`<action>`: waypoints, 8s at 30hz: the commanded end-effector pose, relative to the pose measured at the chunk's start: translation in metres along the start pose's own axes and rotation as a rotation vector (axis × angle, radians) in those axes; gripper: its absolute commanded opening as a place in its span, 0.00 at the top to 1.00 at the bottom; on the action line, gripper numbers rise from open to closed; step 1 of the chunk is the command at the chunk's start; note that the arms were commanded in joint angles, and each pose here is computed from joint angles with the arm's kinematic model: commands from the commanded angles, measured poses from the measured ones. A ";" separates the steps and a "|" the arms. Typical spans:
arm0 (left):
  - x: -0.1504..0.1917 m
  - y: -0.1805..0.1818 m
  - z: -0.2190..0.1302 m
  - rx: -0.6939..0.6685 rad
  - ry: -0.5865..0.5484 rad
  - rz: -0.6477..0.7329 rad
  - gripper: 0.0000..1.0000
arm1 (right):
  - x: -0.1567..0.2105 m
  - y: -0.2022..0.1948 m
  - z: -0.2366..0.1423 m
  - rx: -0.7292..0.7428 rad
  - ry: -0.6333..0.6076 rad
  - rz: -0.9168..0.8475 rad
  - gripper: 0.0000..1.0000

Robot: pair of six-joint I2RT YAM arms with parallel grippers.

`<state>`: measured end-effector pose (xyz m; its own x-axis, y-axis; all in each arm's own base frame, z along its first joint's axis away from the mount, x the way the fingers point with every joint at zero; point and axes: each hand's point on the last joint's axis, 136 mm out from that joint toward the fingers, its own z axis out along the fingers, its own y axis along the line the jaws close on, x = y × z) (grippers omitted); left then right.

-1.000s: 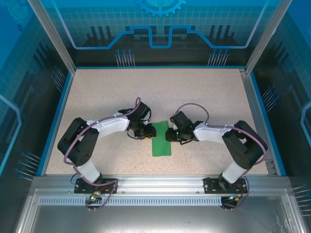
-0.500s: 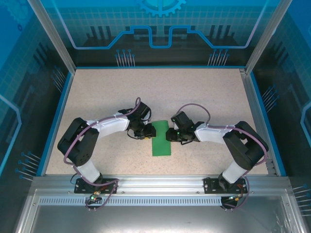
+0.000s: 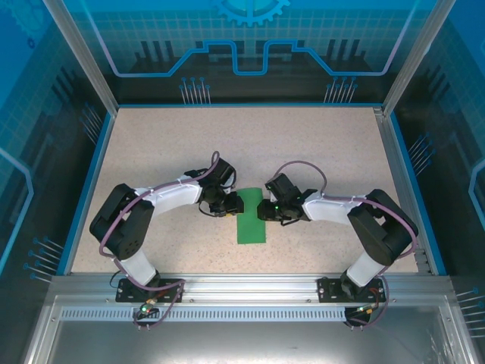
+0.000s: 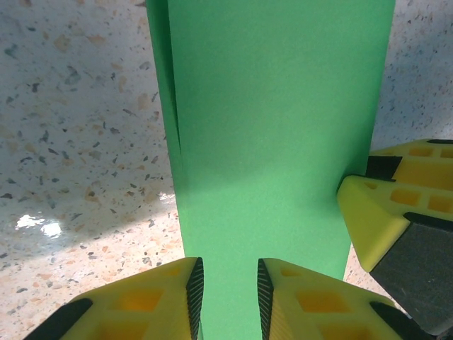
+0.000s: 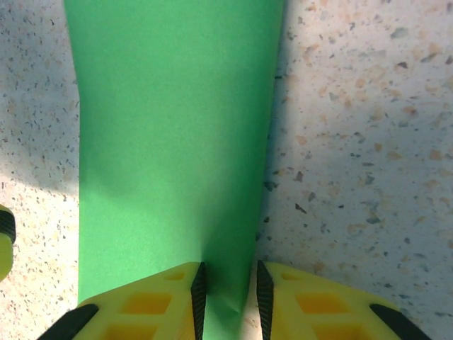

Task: Fold a paper plane with a square sheet of paper (pick it up from the middle)
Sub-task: Fold the square sheet of paper in half at the center of the table, then hold the square sheet of paper at the center of the table, then fold the square sheet of paper in half at the center of the table.

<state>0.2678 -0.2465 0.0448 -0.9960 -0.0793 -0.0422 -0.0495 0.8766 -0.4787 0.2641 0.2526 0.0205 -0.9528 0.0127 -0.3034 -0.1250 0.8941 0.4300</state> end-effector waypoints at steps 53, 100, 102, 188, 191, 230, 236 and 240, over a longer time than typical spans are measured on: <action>0.001 0.003 -0.001 -0.031 0.003 0.023 0.70 | 0.010 -0.008 0.006 0.049 0.050 -0.039 0.77; -0.002 -0.012 0.023 0.033 0.043 -0.006 0.77 | 0.010 -0.003 0.012 0.052 0.065 -0.044 0.74; -0.001 -0.009 0.026 0.023 0.048 -0.007 0.77 | 0.009 -0.003 0.011 0.053 0.064 -0.042 0.74; 0.016 0.075 0.055 -0.334 0.131 0.046 0.81 | -0.018 0.003 0.026 -0.175 0.010 0.032 0.86; 0.017 0.080 0.054 -0.356 0.131 0.052 0.81 | -0.021 -0.005 0.028 -0.147 0.006 0.051 0.86; 0.017 0.086 0.052 -0.391 0.134 0.088 0.81 | -0.045 0.032 0.020 -0.228 -0.054 0.000 0.87; 0.022 0.090 0.051 -0.396 0.136 0.089 0.81 | -0.049 0.008 0.037 -0.147 -0.043 0.015 0.88; 0.027 0.096 0.050 -0.411 0.145 0.089 0.81 | -0.055 -0.007 0.042 -0.115 -0.052 0.043 0.89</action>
<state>0.2730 -0.2512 0.0061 -0.9978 0.0519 -0.0412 0.0635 0.9273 -0.3690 0.3157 0.2811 0.0131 -0.9476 0.0540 -0.3149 -0.1494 0.7963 0.5861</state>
